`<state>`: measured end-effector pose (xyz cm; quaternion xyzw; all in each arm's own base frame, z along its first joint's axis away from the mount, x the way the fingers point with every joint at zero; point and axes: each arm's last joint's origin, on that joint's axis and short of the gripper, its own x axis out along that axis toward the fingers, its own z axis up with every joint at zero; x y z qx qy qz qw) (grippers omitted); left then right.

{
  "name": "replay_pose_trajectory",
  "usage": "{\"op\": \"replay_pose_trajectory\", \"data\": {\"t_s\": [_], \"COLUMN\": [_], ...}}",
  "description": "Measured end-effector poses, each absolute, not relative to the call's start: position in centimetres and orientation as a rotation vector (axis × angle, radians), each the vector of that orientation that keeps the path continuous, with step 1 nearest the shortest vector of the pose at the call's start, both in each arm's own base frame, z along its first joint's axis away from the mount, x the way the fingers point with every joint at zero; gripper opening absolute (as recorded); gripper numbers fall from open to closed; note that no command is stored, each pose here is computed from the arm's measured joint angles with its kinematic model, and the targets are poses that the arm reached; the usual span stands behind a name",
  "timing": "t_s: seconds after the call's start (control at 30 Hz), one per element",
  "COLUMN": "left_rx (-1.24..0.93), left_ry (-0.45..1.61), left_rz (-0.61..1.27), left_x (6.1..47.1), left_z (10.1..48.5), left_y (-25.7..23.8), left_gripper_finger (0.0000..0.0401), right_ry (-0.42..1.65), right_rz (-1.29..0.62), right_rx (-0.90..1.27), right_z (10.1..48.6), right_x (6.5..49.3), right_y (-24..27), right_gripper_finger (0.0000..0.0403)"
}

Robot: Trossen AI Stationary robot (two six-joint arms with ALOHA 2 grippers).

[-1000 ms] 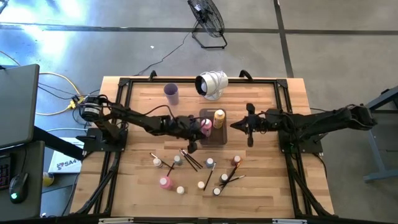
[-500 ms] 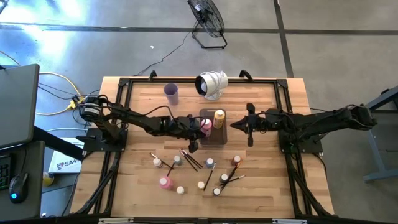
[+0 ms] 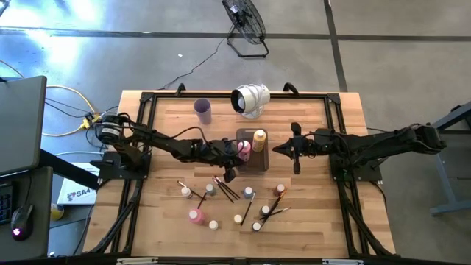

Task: Pick & Place Paint Supplies
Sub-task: Put the top pink paint bottle into the black bin

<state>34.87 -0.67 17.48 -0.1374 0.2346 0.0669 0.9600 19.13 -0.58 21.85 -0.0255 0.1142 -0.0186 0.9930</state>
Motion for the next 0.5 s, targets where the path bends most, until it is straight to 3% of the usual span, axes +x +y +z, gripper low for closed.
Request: {"op": "replay_pose_trajectory", "data": {"t_s": [0.5], "left_rx": [-0.229], "left_ry": [0.488], "left_rz": [0.196], "left_x": [36.0], "left_z": [17.1], "left_y": [-0.5], "left_gripper_finger": [0.0005], "right_ry": [0.223], "right_rz": [-0.038], "right_rx": [-0.048], "right_z": [21.9], "right_x": [19.1], "right_y": [-0.6], "right_gripper_finger": [0.0002]}}
